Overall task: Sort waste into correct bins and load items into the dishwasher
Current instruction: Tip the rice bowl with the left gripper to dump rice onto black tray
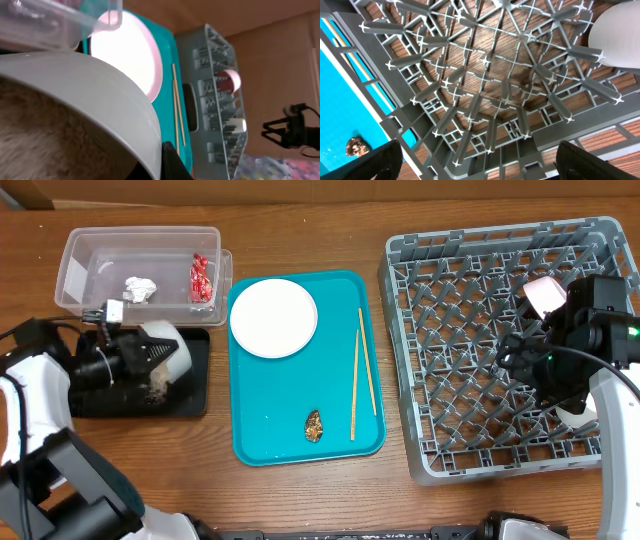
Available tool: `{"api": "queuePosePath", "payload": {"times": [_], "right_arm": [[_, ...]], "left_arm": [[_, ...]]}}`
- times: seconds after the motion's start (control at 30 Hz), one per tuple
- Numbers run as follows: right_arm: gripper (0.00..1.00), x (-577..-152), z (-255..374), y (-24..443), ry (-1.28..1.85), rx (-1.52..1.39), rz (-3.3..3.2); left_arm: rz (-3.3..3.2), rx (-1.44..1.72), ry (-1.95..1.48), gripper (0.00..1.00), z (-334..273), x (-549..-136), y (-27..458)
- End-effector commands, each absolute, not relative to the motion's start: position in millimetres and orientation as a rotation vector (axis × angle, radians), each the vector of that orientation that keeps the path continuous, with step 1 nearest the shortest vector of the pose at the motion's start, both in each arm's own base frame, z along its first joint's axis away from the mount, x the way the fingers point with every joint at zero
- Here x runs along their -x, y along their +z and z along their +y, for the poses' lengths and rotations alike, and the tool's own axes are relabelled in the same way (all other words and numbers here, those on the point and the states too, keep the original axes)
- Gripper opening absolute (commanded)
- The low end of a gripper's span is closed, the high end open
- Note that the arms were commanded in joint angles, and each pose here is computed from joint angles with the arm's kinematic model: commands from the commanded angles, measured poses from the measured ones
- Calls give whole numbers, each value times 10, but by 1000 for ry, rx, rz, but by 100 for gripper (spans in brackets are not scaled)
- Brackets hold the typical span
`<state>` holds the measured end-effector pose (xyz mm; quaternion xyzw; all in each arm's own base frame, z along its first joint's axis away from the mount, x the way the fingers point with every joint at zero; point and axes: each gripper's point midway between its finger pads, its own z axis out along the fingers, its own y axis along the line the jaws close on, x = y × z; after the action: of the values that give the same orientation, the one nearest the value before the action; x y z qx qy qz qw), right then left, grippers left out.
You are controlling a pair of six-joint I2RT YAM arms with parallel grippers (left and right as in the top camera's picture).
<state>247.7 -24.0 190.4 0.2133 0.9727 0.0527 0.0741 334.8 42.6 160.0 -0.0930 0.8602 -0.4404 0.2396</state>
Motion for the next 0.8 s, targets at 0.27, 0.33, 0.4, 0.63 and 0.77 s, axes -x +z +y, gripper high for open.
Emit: {"api": "queuePosePath", "payload": {"times": [0.27,0.33,0.4,0.63,0.77], "right_arm": [[100,-2466,-263,1914,150,-652,2906],[100,-2466,-263,1914,150,-652,2906],[100,-2466,-263,1914,150,-652,2906],[100,-2466,-263,1914,150,-652,2906],[100,-2466,-263,1914,150,-652,2906]], "left_arm": [[1913,259,-1446,4,806,-3491,1626],[1875,310,-1484,4,862,-3492,1602],[1837,352,-1521,4,901,-3495,1599],[1785,465,-1618,4,939,-3515,1549],[1786,465,-1617,4,939,-3514,1546]]}}
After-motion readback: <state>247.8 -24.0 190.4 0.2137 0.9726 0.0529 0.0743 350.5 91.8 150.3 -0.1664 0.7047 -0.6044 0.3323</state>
